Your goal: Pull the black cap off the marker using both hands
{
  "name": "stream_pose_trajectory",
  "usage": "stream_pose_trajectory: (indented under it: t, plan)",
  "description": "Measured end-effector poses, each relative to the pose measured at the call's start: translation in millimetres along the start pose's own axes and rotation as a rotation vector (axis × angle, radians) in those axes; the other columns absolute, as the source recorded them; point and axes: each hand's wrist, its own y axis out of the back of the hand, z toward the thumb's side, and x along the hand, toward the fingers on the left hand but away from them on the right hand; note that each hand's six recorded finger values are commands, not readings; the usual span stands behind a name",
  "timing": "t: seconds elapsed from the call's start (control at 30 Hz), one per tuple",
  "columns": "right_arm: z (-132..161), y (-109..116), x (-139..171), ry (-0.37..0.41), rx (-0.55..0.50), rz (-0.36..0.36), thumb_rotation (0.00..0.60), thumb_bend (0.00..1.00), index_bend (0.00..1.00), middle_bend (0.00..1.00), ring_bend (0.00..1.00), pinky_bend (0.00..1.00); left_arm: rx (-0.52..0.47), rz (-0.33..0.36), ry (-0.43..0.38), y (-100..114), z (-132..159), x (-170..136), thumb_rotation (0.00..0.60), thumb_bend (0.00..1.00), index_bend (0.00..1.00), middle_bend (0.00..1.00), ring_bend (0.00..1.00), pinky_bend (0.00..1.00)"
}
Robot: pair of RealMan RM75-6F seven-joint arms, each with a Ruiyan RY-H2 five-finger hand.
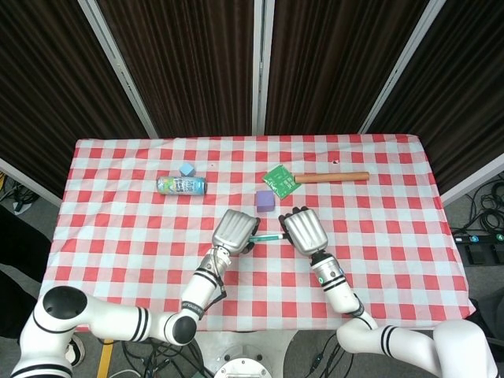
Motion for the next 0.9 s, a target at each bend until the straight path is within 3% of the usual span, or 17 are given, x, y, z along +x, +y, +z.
stream_pose_trajectory:
  t: [0.6,0.9]
  plan:
    - [-8.1,0.5,-0.2,-0.023,0.021,-0.011,0.6,0.35,0.85,0.75,0.54,0.61,-0.016,0.004,0.014,2.5,-8.6,-2.6,0.6,0.42,0.6,0.6,0.56,0.59]
    - [-32.9,-3.9,7.5,-0.071,0.025,0.001,0.6,0.33,0.86,0.76,0.54,0.61,-0.04,0.003,0.05,-2.7,-31.8,-4.2,0.6,0.42,0.6,0.6,0.56,0.59]
